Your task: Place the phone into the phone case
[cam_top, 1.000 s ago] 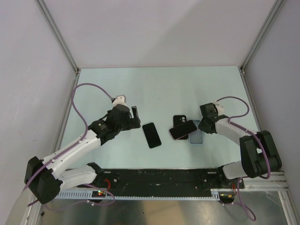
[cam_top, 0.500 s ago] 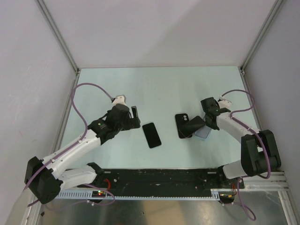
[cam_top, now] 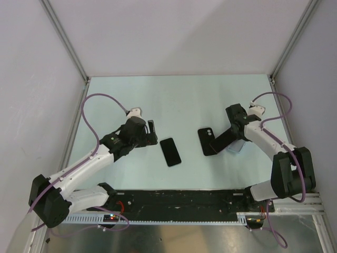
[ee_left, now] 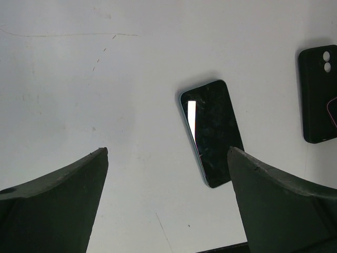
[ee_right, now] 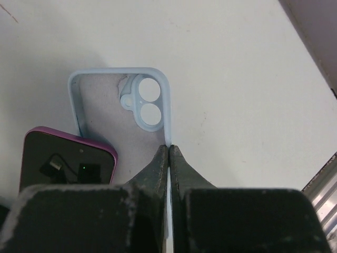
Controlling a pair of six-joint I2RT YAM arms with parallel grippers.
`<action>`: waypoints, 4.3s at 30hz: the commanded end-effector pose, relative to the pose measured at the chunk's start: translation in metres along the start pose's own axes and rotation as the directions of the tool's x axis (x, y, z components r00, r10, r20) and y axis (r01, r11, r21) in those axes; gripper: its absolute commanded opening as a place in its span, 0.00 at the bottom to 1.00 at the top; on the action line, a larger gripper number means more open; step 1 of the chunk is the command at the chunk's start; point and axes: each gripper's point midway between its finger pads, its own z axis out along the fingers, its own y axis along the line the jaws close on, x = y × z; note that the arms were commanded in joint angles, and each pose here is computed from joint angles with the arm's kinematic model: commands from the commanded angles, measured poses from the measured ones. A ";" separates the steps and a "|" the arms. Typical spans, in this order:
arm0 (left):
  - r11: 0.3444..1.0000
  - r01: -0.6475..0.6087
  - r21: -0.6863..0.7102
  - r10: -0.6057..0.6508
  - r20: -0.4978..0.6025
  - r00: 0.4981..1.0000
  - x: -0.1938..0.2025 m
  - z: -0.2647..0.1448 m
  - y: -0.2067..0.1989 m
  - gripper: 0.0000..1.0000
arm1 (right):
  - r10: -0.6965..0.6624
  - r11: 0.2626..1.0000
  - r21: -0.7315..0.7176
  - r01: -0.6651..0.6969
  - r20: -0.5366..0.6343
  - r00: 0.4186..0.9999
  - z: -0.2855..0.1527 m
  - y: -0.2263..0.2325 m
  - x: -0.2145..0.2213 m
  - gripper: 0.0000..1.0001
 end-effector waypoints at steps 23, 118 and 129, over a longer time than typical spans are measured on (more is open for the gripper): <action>0.999 0.033 0.030 -0.034 0.038 0.999 -0.019 -0.007 -0.010 0.99 | -0.247 0.923 0.339 0.184 0.154 0.957 -0.015 0.010 -0.051 0.00; 0.911 0.346 -0.224 -0.347 0.034 0.937 0.015 0.006 0.098 0.98 | -0.569 0.389 -0.754 0.530 0.256 0.781 -0.202 0.263 0.195 0.99; 0.903 0.360 -0.236 -0.370 0.002 0.929 0.032 0.020 0.101 0.98 | -0.601 0.367 -0.759 0.538 0.248 0.760 -0.196 0.260 0.212 0.99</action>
